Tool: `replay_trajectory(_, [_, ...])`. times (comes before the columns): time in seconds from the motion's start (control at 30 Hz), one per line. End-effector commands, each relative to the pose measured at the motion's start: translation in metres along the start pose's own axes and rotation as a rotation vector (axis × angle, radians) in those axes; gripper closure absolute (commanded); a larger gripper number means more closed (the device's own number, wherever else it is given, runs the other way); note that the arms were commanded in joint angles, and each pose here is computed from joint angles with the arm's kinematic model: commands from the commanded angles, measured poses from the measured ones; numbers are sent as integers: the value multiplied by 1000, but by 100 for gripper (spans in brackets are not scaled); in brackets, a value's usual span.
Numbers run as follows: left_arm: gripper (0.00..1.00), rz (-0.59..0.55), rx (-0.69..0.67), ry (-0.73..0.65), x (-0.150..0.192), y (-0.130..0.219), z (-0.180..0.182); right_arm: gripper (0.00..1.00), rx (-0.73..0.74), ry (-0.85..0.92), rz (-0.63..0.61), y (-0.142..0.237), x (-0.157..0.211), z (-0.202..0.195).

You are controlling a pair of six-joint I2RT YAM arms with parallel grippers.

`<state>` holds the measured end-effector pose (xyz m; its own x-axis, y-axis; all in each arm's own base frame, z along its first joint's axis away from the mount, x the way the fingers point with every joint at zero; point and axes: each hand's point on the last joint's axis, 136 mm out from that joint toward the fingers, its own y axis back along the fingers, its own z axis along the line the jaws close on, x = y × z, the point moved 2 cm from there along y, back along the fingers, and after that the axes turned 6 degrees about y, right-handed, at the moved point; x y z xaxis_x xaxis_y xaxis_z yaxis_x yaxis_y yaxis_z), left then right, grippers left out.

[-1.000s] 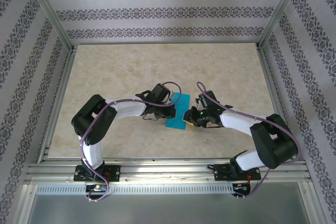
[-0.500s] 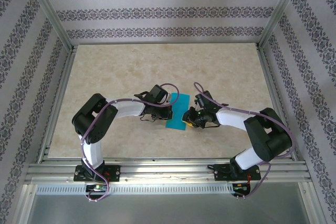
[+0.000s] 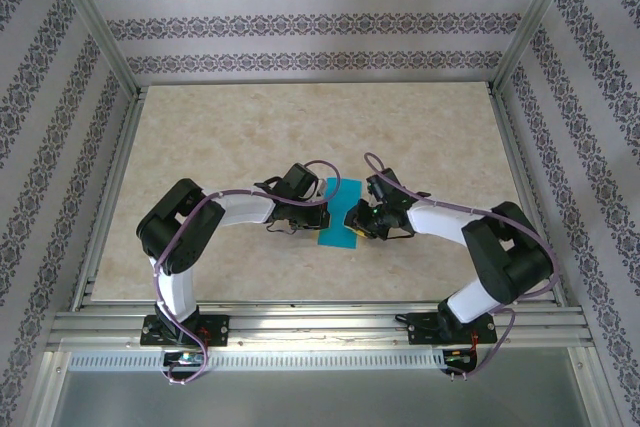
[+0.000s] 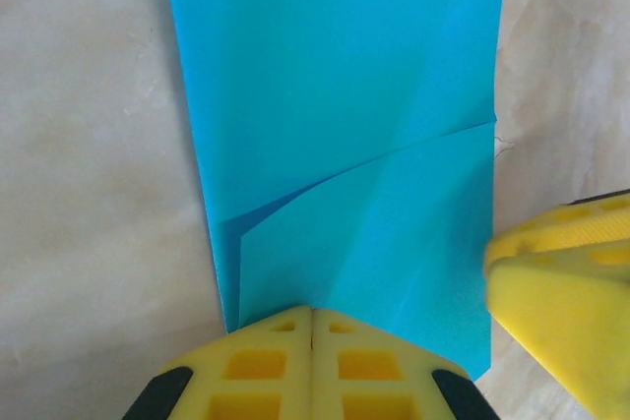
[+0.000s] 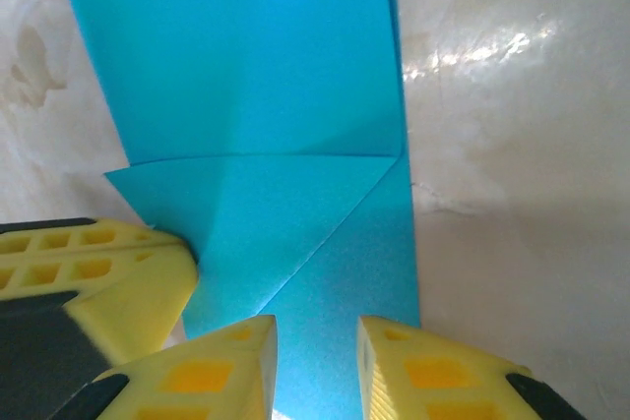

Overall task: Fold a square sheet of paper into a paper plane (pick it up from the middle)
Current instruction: Turn over the paper at the center of the table.

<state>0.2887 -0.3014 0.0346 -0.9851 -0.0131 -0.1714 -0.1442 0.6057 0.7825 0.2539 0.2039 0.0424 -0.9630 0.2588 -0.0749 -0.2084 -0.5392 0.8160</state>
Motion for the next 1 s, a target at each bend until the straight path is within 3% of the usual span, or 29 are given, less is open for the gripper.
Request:
replay_trajectory(0.0, [96,42,-68,68,19,-3,26,72,64,5,9,5,7,-11])
replay_trajectory(0.43, [96,44,-37,86,24,-3,25,70,43,-5,47,-12,2,-5])
replay_trajectory(0.97, [96,44,-37,94,26,-4,27,61,-102,67,-11,-11,-40,25])
